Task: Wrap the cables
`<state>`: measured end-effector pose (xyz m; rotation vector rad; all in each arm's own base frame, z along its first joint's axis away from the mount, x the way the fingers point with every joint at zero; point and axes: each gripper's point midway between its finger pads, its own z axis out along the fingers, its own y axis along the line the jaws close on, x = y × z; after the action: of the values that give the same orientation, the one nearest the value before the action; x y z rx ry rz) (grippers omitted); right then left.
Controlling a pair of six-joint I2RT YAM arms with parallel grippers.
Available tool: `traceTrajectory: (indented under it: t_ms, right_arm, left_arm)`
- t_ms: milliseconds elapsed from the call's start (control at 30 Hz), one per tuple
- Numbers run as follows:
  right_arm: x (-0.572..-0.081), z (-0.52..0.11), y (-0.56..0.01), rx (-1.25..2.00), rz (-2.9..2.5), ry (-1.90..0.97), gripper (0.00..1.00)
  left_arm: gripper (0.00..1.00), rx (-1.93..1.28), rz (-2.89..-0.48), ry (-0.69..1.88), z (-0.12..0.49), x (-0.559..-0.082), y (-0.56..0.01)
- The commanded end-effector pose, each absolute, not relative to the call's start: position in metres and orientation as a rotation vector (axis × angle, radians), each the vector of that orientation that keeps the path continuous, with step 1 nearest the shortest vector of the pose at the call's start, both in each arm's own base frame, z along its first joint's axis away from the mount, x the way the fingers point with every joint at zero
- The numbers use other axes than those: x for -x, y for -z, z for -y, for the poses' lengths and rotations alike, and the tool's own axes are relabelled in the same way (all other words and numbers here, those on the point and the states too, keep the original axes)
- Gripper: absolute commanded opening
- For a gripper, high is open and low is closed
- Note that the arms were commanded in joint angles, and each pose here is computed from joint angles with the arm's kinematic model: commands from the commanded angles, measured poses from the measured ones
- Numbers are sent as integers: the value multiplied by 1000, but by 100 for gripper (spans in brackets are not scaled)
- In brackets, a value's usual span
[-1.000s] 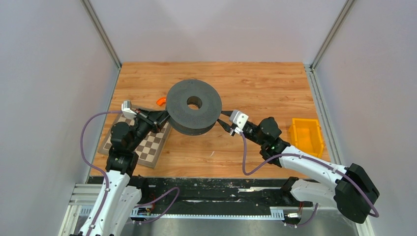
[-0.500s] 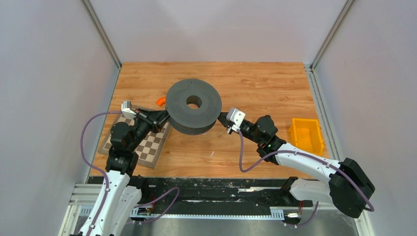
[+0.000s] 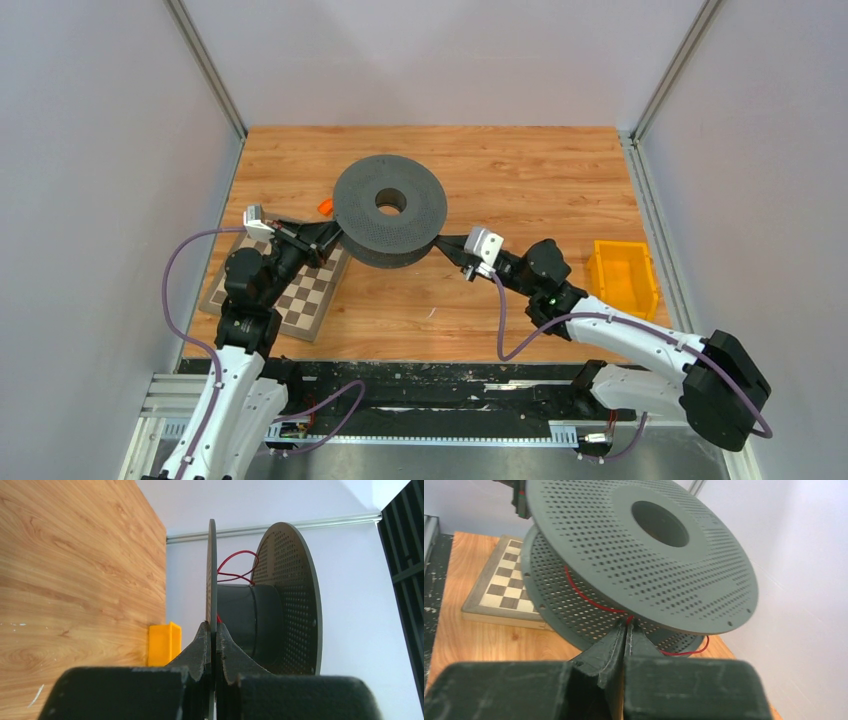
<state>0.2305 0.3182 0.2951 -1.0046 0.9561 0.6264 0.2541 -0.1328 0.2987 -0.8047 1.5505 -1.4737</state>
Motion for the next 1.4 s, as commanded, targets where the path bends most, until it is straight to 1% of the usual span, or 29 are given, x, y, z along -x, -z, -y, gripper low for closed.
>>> traceTrajectory:
  t_ms: [0, 700, 933, 1367]
  right_arm:
    - [-219, -328, -301, 1033, -930, -648, 0]
    - [-215, -380, -297, 1063, -996, -679, 0]
    - [-212, -385, -300, 1055, -972, -672, 0]
    - [-231, -386, -313, 925, -1017, -610, 0]
  left_arm:
    - [0, 740, -1393, 1527, 127, -252, -345]
    - [0, 727, -1386, 1502, 125, -252, -340]
    - [0, 731, -1389, 1497, 124, -252, -338]
    - [0, 720, -1422, 1494, 127, -250, -332]
